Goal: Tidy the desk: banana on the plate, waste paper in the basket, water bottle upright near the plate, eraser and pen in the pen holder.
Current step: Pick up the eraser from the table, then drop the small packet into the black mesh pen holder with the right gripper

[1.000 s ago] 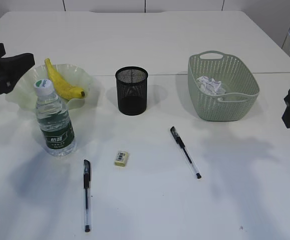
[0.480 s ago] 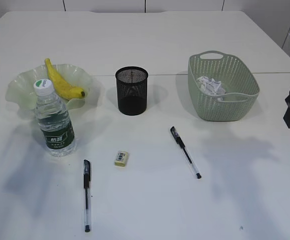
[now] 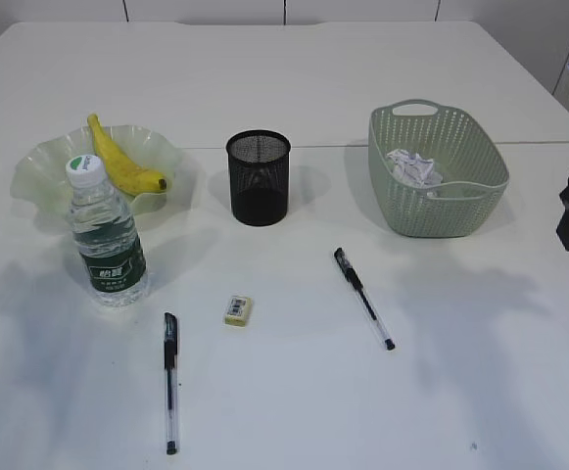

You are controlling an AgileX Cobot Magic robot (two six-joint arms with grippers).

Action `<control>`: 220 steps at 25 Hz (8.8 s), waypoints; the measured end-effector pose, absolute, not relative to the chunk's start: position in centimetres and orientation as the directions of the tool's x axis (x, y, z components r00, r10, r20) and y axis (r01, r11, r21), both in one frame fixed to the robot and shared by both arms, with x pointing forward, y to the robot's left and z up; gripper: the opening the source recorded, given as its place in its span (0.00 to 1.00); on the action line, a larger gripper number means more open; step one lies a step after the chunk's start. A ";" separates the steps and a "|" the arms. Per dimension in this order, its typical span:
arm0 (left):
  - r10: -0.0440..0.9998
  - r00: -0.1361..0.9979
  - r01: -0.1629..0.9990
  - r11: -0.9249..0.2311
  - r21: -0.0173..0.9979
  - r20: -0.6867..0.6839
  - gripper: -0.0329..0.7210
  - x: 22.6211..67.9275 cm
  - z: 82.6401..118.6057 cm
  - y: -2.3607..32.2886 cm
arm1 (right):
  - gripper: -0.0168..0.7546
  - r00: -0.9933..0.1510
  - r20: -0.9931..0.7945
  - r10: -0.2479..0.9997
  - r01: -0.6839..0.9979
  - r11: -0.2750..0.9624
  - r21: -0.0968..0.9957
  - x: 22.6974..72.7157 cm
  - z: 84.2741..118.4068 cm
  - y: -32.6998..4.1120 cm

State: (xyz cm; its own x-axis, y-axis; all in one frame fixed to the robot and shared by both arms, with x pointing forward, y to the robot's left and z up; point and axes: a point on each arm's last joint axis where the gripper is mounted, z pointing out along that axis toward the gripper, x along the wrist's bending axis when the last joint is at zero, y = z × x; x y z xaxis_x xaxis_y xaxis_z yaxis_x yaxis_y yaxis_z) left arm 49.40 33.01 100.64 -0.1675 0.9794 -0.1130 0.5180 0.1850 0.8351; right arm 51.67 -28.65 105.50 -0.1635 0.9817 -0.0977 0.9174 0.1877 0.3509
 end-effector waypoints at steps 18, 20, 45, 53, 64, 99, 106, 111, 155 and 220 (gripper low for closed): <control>0.998 -0.051 0.875 0.054 0.481 -0.020 0.71 46.1 101.0 29.7 | 0.69 -0.293 -0.048 0.955 0.901 0.293 0.319 50.8 105.4 -24.4; 0.998 -0.041 0.889 0.058 0.454 -0.048 0.71 46.0 101.2 29.4 | 0.69 -0.334 -0.046 0.941 0.887 0.331 0.321 50.8 105.4 -23.1; 0.965 -0.101 0.955 0.162 0.248 -0.241 0.70 44.5 101.2 27.8 | 0.68 -0.692 -0.075 0.718 0.699 0.692 0.180 61.1 99.9 -2.5; 0.965 -0.101 0.946 0.168 0.276 -0.241 0.70 44.8 101.2 27.8 | 0.67 -0.801 -0.083 0.592 0.567 0.797 0.208 61.4 98.7 -1.5; 0.965 -0.100 0.934 0.176 0.312 -0.242 0.70 45.1 101.3 27.8 | 0.67 -0.946 -0.068 0.316 0.291 0.925 0.246 61.5 97.1 -0.2; 0.965 -0.098 0.929 0.176 0.326 -0.242 0.70 45.2 101.4 27.9 | 0.67 -0.972 -0.045 0.229 0.216 0.957 0.191 62.2 91.5 0.4; 0.965 -0.098 0.928 0.177 0.328 -0.242 0.70 45.3 101.4 27.9 | 0.67 -0.972 -0.041 0.232 0.221 0.957 0.188 62.2 91.3 0.4; 0.965 -0.098 0.928 0.177 0.328 -0.242 0.70 45.3 101.4 27.9 | 0.65 -0.967 -0.038 0.251 0.240 0.953 0.186 62.7 91.3 -0.2; 0.965 -0.098 0.920 0.181 0.348 -0.243 0.70 45.4 101.4 27.9 | 0.52 -0.957 -0.012 0.289 0.283 0.943 0.172 62.8 90.1 -0.3; 0.965 -0.098 0.923 0.179 0.341 -0.242 0.70 45.4 101.4 27.9 | 0.42 -0.785 -0.273 0.556 0.376 0.777 0.504 69.0 102.9 -6.4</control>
State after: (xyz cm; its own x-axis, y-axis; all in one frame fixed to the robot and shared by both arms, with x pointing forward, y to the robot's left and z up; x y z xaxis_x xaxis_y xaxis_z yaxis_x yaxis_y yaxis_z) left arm 45.38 27.88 101.42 -0.0980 0.9652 -0.2425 0.9227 0.1794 0.3411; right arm 68.96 -6.35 102.88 -0.7849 0.5563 -0.2729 0.3756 0.7774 0.5044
